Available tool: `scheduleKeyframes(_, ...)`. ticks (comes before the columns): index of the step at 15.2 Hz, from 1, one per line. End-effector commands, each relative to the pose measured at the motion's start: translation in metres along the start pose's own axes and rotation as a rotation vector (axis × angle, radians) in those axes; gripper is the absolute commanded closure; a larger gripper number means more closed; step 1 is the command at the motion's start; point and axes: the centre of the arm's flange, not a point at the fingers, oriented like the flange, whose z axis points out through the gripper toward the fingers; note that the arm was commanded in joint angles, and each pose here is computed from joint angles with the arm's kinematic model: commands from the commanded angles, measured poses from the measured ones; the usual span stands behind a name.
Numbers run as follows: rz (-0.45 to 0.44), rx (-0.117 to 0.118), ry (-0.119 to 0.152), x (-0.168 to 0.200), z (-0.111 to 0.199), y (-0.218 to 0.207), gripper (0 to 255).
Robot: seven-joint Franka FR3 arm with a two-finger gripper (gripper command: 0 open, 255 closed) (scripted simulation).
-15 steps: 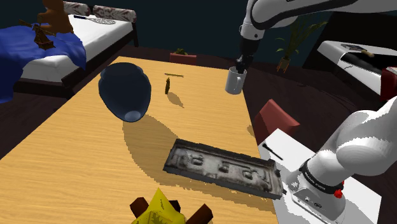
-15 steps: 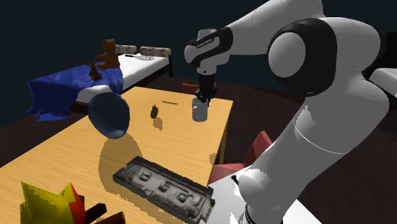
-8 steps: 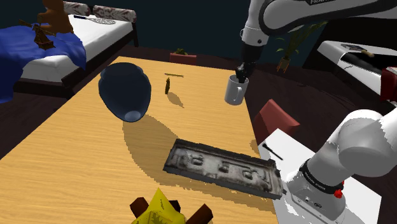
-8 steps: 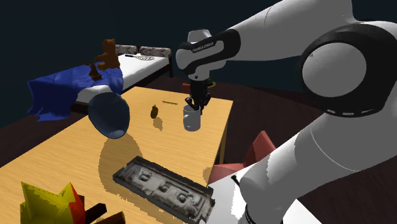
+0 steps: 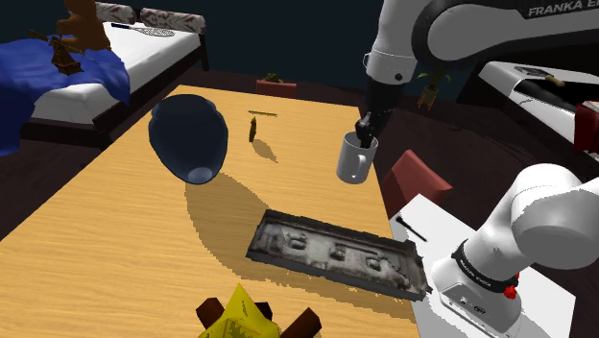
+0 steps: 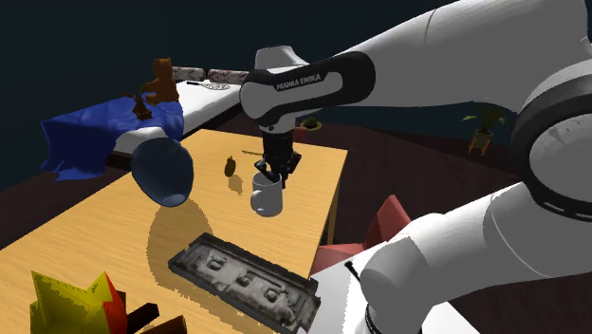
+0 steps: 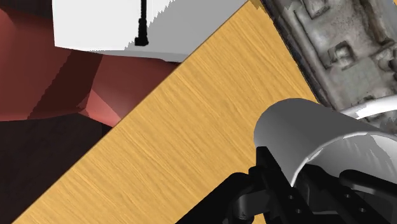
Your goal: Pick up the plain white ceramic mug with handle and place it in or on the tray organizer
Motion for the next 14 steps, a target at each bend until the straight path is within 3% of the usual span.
scheduleKeyframes(1,0.001,0.000,0.000,-0.015,0.001,-0.021,255)
scheduleKeyframes(14,0.001,0.000,0.000,-0.098,0.005,-0.151,255)
